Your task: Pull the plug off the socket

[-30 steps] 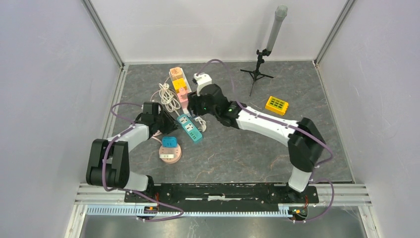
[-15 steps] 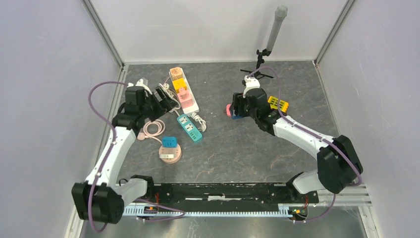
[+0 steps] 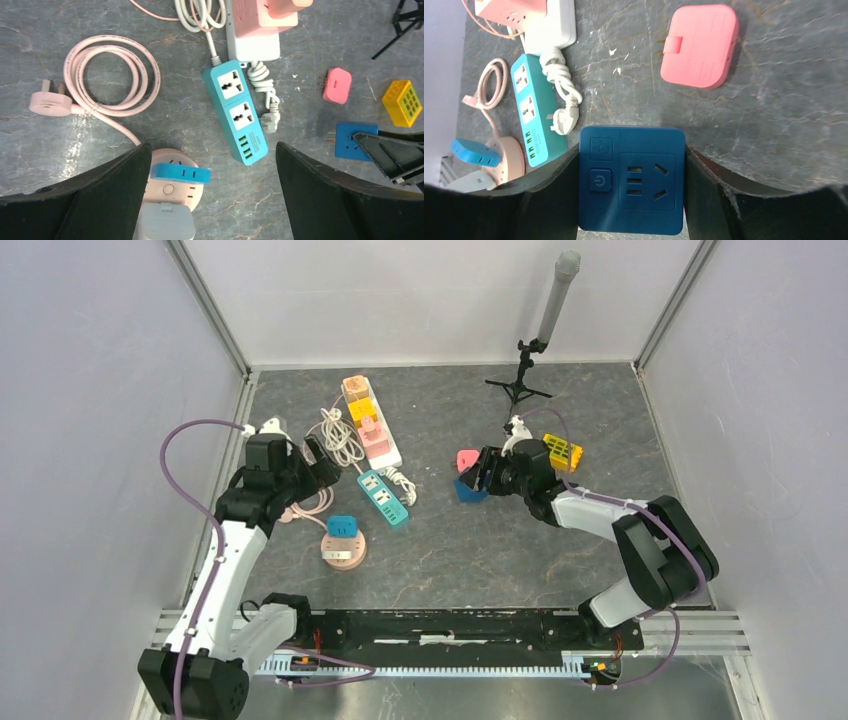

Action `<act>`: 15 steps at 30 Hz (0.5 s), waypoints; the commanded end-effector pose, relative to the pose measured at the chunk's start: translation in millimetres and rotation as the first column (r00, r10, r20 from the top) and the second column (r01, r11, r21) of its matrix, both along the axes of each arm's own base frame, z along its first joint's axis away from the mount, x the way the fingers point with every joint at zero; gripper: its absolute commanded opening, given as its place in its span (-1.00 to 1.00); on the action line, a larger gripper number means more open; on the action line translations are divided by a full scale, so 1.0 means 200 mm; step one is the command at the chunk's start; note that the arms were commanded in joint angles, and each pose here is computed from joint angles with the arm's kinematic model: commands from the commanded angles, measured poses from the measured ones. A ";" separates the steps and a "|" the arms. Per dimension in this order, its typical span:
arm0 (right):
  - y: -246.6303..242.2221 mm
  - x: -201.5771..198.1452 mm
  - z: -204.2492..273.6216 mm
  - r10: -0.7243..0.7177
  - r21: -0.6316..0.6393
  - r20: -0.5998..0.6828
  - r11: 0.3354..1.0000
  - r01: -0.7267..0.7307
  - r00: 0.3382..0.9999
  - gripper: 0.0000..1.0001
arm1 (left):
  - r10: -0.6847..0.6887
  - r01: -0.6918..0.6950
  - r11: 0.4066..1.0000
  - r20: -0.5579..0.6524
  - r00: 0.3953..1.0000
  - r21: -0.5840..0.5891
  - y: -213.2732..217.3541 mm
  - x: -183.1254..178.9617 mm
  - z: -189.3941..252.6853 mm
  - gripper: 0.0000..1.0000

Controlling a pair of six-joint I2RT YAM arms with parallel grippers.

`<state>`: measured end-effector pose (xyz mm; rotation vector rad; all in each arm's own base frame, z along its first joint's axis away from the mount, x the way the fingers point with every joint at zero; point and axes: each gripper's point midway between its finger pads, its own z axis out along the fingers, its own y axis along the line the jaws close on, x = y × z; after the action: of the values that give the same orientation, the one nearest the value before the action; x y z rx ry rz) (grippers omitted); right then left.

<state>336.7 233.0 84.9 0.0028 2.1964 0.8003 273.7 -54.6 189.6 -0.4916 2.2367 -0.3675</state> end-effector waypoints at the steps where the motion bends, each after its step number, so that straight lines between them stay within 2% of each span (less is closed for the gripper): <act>1: 0.13 0.03 0.13 0.050 0.178 0.063 0.982 -0.061 0.997 -0.86 | 0.015 -0.014 0.998 -0.020 1.000 0.064 0.05 0.00 -0.04 1.00; 15: 0.12 0.02 -0.04 0.034 0.171 0.013 0.985 -0.036 0.999 -0.55 | 0.000 0.002 0.999 -0.046 0.999 0.052 0.04 -0.03 -0.07 1.00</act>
<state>333.7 251.3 68.4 0.0410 2.1856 0.9555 268.8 -50.2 173.4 -0.5065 2.2963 -0.3212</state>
